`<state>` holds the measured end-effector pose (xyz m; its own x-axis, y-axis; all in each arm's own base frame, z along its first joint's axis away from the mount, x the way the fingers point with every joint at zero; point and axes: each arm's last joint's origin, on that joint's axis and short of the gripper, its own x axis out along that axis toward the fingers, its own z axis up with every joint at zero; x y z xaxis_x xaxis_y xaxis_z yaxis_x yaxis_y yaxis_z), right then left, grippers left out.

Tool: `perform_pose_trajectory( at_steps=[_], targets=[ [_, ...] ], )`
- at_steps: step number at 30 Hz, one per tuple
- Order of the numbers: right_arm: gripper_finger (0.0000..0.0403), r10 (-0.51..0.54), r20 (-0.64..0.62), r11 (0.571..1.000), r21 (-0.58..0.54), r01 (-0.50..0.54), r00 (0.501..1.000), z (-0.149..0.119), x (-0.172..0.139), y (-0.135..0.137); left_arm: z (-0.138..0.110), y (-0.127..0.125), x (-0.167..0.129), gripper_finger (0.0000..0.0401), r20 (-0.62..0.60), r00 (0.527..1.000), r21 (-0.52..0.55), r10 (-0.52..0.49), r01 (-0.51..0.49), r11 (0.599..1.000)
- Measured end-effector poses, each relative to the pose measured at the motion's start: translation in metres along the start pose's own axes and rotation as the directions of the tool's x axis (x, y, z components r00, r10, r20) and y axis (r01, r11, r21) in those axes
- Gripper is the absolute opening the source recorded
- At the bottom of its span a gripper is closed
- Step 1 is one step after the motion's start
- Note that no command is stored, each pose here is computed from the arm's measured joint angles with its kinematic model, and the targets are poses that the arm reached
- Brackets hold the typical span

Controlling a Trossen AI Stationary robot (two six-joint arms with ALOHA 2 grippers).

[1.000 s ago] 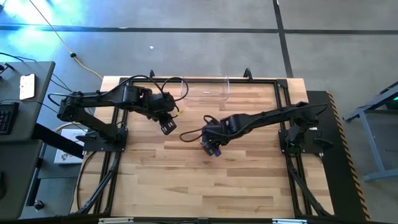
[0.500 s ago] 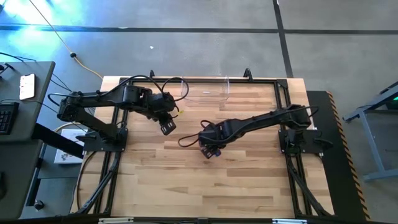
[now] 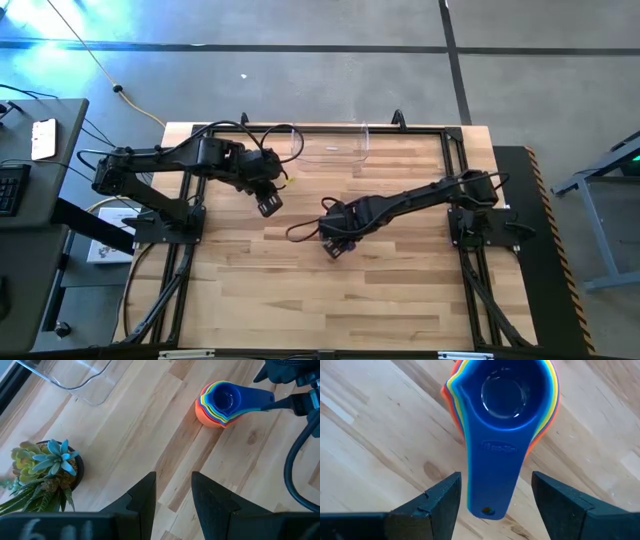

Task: Nest measuring cups in basket
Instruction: Put the nested measuring cups into the transparent bin

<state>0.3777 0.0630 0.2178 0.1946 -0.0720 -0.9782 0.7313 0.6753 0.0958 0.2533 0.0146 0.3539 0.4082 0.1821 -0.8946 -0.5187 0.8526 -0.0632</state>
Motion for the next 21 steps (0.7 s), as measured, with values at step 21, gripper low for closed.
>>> perform_pose_trajectory(
  at_steps=[21],
  targets=[
    [0.0234,0.015,-0.092,1.000,-0.020,-0.017,0.996,0.002,0.020,0.003,0.000,0.000,0.000,0.0113,0.001,1.000,0.000,0.000,0.000,1.000]
  ],
)
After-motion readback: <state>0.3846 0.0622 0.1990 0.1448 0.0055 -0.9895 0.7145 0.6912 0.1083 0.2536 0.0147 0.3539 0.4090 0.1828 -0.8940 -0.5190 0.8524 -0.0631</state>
